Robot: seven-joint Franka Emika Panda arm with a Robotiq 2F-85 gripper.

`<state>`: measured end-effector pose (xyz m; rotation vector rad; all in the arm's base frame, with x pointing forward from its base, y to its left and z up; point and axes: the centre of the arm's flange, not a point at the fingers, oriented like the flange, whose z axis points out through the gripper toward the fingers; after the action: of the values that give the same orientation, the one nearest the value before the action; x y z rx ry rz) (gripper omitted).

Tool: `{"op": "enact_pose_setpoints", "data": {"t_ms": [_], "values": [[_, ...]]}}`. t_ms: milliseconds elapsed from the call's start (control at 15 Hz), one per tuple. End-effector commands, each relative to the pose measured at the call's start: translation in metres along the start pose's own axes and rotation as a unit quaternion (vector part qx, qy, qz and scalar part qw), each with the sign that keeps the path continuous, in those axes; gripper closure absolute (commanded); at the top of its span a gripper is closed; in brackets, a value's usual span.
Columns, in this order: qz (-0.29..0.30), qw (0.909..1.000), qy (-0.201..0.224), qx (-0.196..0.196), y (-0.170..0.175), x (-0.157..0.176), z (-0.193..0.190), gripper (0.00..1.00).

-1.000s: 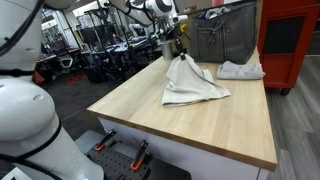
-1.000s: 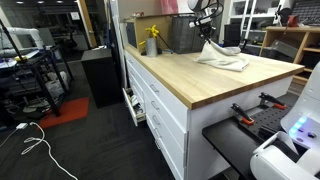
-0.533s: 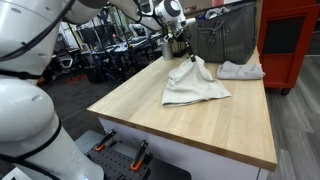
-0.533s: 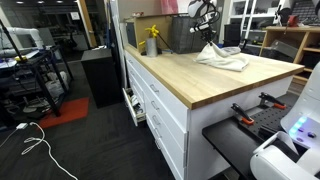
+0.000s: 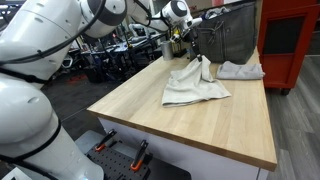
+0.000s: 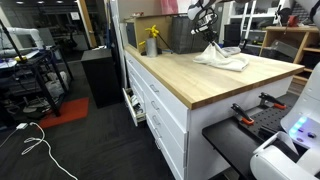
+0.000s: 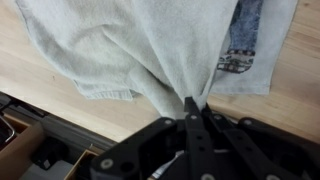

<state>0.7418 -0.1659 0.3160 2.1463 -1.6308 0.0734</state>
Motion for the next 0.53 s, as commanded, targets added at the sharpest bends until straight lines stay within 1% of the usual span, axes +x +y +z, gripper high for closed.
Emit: {"op": "enact_pose_setpoints", "data": {"t_ms": [0,200,467], "values": [[0.021,0.9997,-0.006,-0.009,-0.032,0.019,-0.020,0.99],[0.024,0.9996,-0.007,-0.009,-0.038,0.018,-0.028,0.99],[0.043,0.9990,-0.004,-0.005,-0.046,0.014,-0.034,0.99]]}}
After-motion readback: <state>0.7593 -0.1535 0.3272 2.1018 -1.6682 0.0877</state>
